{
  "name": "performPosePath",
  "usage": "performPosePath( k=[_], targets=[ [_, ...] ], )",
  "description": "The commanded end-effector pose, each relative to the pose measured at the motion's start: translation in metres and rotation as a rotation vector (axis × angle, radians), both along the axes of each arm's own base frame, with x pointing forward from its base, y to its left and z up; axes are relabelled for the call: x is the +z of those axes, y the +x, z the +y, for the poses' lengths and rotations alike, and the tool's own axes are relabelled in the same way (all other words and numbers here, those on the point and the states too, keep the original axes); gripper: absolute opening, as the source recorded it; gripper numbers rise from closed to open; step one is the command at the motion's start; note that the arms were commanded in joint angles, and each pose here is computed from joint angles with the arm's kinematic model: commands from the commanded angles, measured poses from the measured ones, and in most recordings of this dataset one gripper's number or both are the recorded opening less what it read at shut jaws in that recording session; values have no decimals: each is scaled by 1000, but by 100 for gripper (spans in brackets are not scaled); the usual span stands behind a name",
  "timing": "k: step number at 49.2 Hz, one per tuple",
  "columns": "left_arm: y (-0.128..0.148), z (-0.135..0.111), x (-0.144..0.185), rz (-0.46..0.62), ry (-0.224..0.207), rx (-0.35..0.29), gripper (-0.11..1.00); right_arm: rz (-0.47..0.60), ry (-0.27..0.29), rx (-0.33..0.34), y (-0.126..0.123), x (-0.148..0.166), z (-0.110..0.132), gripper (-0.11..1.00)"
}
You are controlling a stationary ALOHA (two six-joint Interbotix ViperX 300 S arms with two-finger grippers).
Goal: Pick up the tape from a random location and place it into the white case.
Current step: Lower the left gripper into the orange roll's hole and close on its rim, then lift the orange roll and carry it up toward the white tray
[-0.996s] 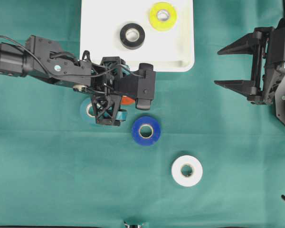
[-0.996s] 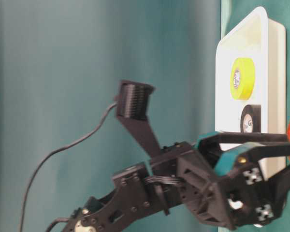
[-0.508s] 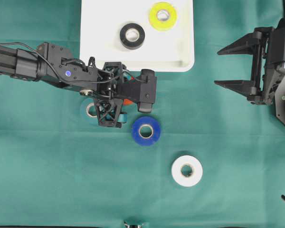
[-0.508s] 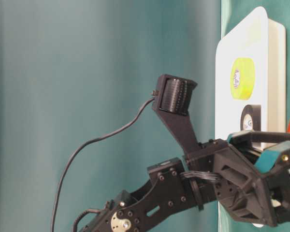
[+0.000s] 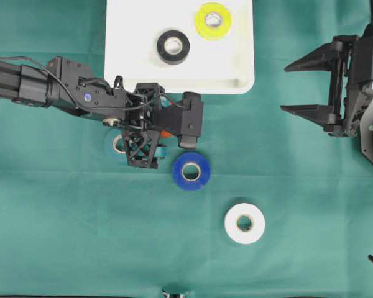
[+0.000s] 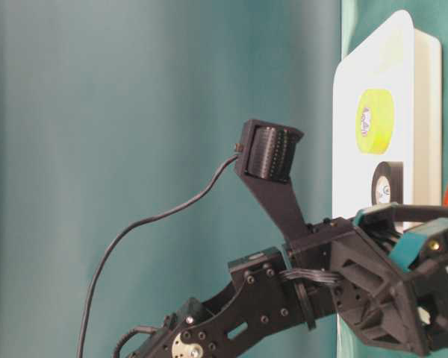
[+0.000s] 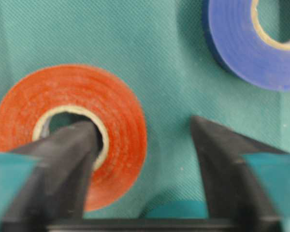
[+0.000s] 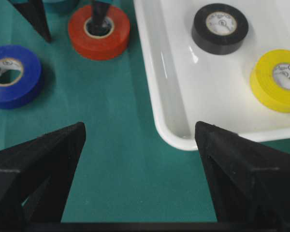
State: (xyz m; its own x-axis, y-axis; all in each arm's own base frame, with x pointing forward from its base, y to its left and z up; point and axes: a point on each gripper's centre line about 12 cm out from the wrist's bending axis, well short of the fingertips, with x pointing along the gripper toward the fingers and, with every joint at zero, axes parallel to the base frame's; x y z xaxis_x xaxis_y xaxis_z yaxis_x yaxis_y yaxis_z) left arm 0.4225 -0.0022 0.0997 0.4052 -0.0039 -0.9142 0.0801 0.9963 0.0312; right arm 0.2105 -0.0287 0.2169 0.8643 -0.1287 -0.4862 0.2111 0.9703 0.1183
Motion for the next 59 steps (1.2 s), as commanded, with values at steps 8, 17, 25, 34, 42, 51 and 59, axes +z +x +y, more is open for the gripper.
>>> performPosePath(
  k=[8, 17, 25, 34, 42, 51, 59],
  targets=[
    [0, 2, 6, 0, 2, 2, 24, -29, -3, 4, 5, 10, 0, 87],
    [0, 1, 6, 0, 2, 1, 24, -29, -2, 3, 5, 10, 0, 87],
    [0, 1, 6, 0, 1, 2, 24, -28, -2, 3, 5, 9, 0, 87],
    [0, 0, 6, -2, 1, 0, 24, -25, -1, 3, 5, 9, 0, 87],
    [-1, -4, 15, -6, 0, -9, 24, -25, -1, 3, 5, 9, 0, 87],
    [-7, -5, 47, -17, 0, -12, 24, -23, -1, 3, 5, 8, 0, 87],
    [-15, -6, 90, -77, -1, -14, 24, -20, -2, 3, 5, 8, 0, 87]
  ],
)
